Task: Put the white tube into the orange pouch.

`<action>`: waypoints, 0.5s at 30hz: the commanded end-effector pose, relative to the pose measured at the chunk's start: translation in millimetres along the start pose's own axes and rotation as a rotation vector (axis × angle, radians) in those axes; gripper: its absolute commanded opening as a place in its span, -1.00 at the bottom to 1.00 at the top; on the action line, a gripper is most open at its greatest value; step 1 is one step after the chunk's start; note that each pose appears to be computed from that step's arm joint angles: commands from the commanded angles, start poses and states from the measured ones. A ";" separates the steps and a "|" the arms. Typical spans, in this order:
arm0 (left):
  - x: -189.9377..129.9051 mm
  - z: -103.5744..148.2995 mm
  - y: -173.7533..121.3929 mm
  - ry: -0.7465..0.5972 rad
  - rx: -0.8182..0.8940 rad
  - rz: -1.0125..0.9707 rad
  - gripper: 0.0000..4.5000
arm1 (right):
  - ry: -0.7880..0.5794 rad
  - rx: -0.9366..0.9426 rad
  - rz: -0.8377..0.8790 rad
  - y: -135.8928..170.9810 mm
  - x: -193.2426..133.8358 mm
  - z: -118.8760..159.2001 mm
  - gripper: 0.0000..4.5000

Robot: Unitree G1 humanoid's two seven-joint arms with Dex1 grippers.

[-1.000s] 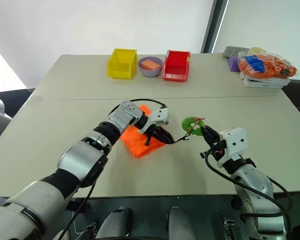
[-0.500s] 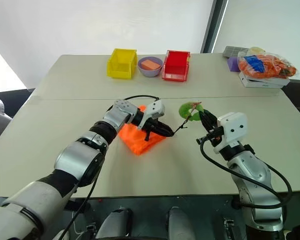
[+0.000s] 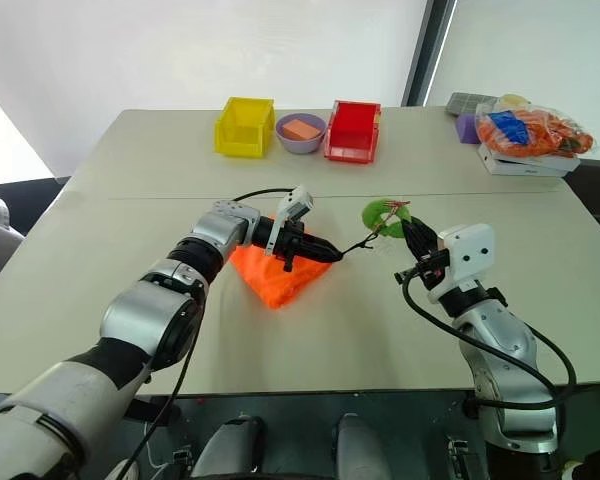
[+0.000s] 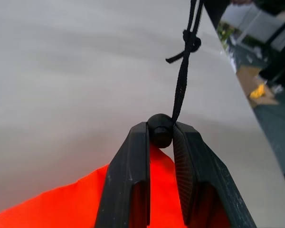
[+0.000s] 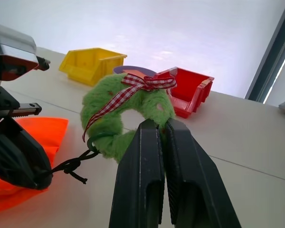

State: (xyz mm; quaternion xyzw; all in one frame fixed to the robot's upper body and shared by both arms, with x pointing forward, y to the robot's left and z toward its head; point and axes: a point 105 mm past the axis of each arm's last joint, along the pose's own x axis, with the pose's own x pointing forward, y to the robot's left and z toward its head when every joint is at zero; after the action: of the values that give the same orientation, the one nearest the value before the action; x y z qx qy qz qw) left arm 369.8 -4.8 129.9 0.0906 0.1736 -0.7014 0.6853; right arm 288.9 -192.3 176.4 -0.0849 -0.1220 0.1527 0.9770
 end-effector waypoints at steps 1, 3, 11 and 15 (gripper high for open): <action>-5.2 -5.2 -3.0 0.082 0.150 -0.017 -0.71 | -0.036 -0.046 -0.086 -16.9 -1.8 8.8 -1.00; -9.6 -12.4 -6.7 0.113 0.188 -0.041 -0.71 | -0.001 -0.072 -0.149 -29.9 -4.0 1.7 -1.00; -29.4 -38.6 -17.7 0.228 0.313 -0.058 -0.71 | 0.178 -0.169 -0.321 -65.5 -3.8 -32.3 -1.00; -32.0 -44.8 -16.2 0.252 0.341 -0.016 -0.71 | 0.187 -0.169 -0.332 -67.5 1.1 -35.8 -1.00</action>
State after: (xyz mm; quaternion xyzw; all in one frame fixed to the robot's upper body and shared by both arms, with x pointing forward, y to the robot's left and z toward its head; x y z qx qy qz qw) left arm 348.2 28.3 108.4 0.2593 0.1190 -0.7215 0.6310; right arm 317.7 -231.7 131.2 -0.1357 -0.0204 0.0429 0.9896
